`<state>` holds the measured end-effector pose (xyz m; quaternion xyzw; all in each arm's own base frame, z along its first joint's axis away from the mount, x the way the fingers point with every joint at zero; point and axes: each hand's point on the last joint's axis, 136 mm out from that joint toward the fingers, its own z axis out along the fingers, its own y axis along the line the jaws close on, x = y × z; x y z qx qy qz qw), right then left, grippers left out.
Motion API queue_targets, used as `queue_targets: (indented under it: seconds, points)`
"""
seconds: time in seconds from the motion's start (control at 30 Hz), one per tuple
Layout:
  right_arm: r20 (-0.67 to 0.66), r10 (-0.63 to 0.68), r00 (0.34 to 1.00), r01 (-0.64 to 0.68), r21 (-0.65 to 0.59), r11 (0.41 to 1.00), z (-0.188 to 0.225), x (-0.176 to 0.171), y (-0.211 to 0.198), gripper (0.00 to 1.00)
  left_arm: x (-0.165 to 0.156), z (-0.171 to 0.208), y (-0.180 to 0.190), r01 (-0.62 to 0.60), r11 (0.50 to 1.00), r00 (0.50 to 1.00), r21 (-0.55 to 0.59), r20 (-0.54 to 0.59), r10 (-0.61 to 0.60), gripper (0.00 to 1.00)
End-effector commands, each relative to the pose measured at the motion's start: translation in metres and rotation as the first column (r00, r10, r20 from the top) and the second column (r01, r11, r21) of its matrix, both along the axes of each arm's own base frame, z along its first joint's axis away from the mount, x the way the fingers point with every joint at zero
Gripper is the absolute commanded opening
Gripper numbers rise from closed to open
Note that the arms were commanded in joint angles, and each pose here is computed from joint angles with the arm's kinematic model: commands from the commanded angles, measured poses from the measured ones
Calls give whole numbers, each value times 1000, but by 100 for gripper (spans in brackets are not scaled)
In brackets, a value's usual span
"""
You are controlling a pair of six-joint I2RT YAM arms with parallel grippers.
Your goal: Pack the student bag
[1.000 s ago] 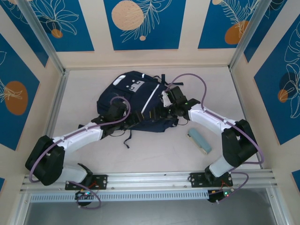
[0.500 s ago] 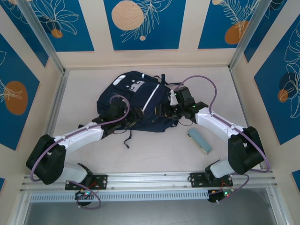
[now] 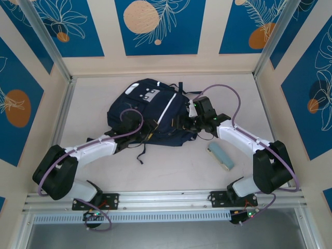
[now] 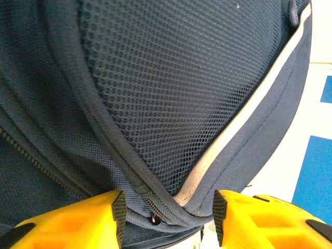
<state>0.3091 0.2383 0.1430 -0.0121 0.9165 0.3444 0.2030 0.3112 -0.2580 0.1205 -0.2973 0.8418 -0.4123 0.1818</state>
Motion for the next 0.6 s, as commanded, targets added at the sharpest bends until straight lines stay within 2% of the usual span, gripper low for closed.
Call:
queue_targets:
  seconds: [0.0,0.13,0.3,0.37,0.57]
  points:
    - [20,-4,1000,3,22,1000,7,-1,-1,58,6,-7,2,-46,999,999,-5,-12,46,46]
    - [29,6,1000,-7,17,1000,7,-1,-1,57,16,-3,-3,-39,999,999,-15,3,39,39]
    - [86,40,996,-39,-23,999,8,1,-4,56,27,21,-4,9,999,994,47,108,-15,9]
    - [119,90,989,-86,-38,996,9,0,-1,55,29,38,-3,28,997,987,75,158,-40,2]
    - [191,196,962,-190,-47,981,17,-4,10,56,26,77,6,48,993,965,109,252,-74,0]
